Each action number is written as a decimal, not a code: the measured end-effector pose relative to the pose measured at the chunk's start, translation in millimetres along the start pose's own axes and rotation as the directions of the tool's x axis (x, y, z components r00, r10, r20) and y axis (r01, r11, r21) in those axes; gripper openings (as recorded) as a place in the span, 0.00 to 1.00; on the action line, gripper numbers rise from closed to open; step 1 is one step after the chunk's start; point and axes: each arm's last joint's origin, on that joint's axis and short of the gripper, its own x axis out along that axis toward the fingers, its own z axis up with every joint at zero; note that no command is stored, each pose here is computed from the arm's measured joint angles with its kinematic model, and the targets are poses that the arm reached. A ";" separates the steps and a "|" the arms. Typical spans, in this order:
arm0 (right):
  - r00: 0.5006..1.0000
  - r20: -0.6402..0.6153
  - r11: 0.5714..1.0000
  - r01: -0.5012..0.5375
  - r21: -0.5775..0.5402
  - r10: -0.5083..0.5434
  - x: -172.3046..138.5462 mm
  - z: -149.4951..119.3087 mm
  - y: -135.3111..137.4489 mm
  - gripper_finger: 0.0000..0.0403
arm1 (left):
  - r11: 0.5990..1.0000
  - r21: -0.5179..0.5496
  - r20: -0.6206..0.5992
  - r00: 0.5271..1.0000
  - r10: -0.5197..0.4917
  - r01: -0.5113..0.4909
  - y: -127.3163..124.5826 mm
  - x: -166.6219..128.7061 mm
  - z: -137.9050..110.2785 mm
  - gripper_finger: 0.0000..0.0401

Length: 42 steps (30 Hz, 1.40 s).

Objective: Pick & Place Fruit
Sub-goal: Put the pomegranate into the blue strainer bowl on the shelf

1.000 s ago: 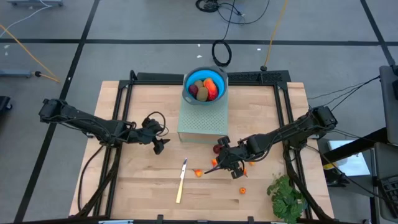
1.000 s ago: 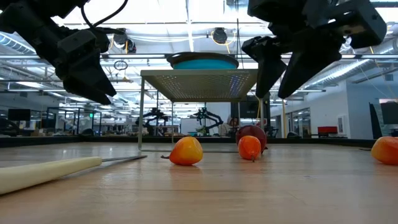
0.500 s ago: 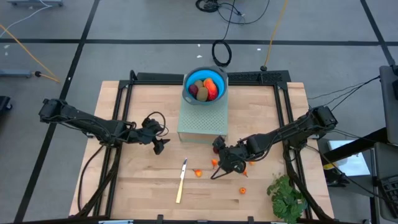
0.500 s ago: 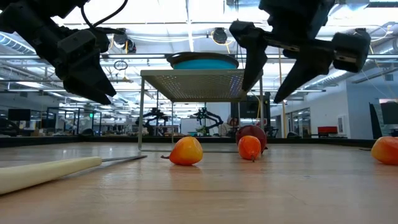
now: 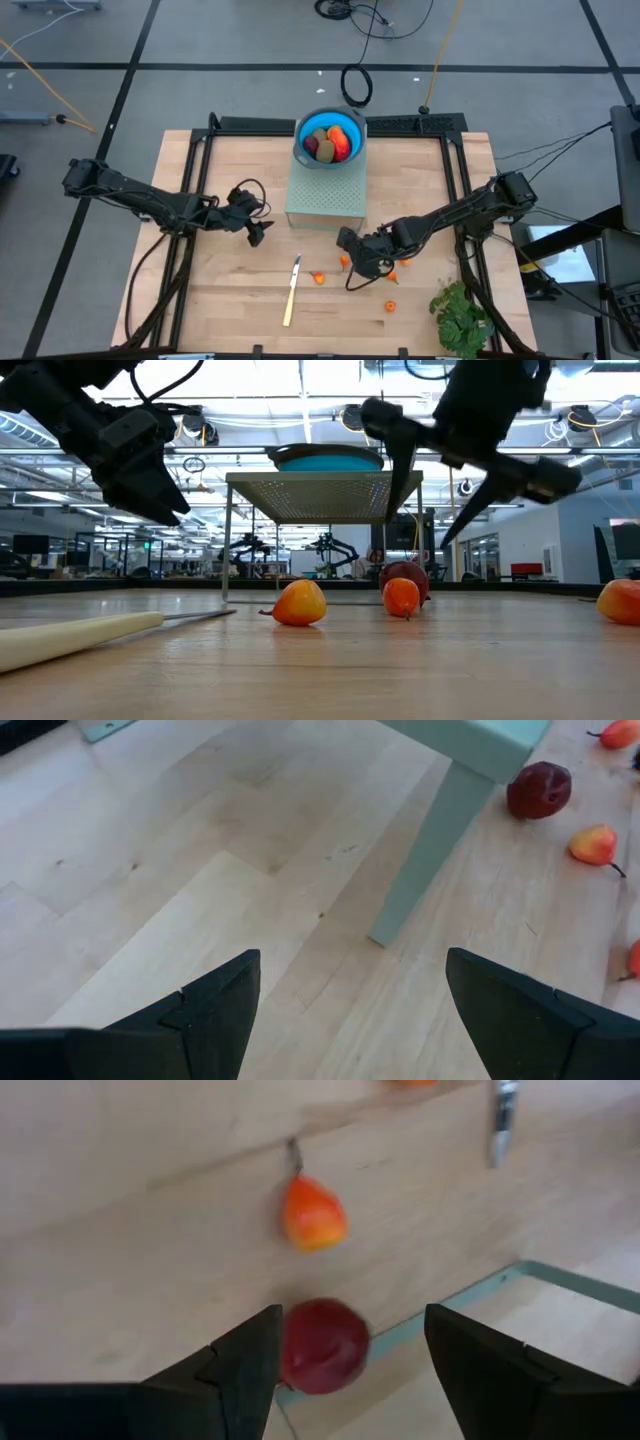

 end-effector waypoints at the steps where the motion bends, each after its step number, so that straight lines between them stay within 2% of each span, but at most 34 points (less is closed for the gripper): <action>1: 1.000 -0.011 1.000 -0.005 -0.018 0.005 3.8 0.0 0.7 0.60 | 1.000 -0.001 0.002 1.000 -0.001 0.001 -0.1 -0.1 0.2 0.80; 4: 0.996 -0.092 0.995 0.009 -0.101 -0.018 17.0 0.3 2.1 0.60 | 1.000 -0.002 0.006 1.000 -0.004 0.004 -0.5 -0.1 0.5 0.80; 8: 0.965 -0.258 0.974 -0.009 -0.227 -0.051 31.7 -3.9 6.3 0.59 | 1.000 0.006 0.008 1.000 -0.007 0.007 -2.1 -1.0 -0.5 0.80; 12: 0.945 -0.323 0.949 -0.056 -0.311 -0.050 39.6 -5.8 9.8 0.59 | 1.000 0.014 0.007 1.000 -0.016 0.016 -4.0 -2.0 -1.7 0.80; 35: 0.940 -0.330 0.955 -0.012 -0.296 -0.091 37.5 -0.1 10.3 0.59 | 1.000 0.028 0.036 0.999 -0.007 0.006 -8.2 -4.8 -3.6 0.80; 42: 0.944 -0.313 0.969 0.022 -0.247 -0.101 35.6 8.1 14.5 0.59 | 1.000 0.014 0.042 0.999 -0.017 0.016 -9.0 -4.8 -2.7 0.80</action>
